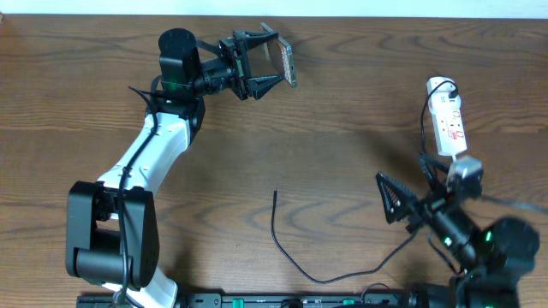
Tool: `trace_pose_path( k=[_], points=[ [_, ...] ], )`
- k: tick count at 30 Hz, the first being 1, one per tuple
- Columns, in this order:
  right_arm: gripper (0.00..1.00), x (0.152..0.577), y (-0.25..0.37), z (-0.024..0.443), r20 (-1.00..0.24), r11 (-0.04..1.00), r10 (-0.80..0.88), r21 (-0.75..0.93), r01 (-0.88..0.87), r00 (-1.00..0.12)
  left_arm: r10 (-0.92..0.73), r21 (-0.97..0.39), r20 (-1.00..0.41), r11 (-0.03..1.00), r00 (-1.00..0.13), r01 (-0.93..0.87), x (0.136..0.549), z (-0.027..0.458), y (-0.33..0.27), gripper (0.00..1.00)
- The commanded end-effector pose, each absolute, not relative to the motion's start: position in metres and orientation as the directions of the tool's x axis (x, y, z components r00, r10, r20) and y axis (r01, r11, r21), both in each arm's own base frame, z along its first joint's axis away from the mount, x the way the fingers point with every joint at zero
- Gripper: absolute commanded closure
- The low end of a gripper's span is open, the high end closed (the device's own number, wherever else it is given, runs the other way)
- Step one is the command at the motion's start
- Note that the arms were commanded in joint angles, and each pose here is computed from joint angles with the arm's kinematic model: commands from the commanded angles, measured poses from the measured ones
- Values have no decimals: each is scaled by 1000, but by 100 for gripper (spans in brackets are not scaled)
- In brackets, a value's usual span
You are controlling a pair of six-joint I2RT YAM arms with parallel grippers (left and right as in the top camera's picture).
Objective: Plug charger to phone and switch on socket
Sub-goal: 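Raise the right gripper and move it left toward the held phone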
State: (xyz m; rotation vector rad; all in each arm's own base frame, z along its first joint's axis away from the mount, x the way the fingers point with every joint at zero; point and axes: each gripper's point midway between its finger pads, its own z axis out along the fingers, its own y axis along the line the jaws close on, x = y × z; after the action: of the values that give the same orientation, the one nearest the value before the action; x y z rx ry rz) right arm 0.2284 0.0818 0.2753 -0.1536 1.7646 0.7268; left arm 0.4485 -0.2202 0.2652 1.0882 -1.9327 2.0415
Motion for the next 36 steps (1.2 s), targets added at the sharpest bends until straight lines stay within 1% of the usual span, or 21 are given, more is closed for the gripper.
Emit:
trace_pose_path(
  k=[1, 5, 8, 12, 15, 19, 24, 26, 36],
  points=[
    [1, 235, 98, 290, -865, 725, 230, 458, -515, -446, -383, -869, 492, -155, -782, -470, 450, 278, -219, 93],
    [1, 250, 104, 289, -830, 718, 165, 472, -512, -533, -393, -887, 457, -128, -798, -444, 449, 273, -219, 93],
    [1, 265, 119, 286, -796, 688, 122, 499, -528, -593, -403, -898, 430, -94, -808, -430, 448, 266, -219, 93],
    [1, 278, 142, 276, -753, 646, 68, 533, -547, -654, -404, -906, 407, -62, -819, -419, 445, 259, -224, 93],
    [1, 286, 156, 263, -732, 647, 20, 529, -549, -681, -396, -910, 398, -51, -828, -412, 442, 258, -230, 93],
    [1, 292, 175, 252, -743, 664, -61, 469, -583, -667, -400, -924, 358, -18, -844, -383, 439, 254, -240, 93],
    [1, 298, 185, 248, -768, 695, -98, 402, -596, -633, -420, -904, 366, 51, -830, -424, 431, 231, -249, 93],
    [1, 298, 187, 249, -783, 689, -120, 376, -620, -610, -425, -900, 359, 77, -831, -429, 428, 223, -251, 93],
    [1, 298, 186, 248, -779, 690, -120, 381, -616, -616, -384, -890, 369, 117, -846, -441, 411, 218, -274, 93]
  ],
)
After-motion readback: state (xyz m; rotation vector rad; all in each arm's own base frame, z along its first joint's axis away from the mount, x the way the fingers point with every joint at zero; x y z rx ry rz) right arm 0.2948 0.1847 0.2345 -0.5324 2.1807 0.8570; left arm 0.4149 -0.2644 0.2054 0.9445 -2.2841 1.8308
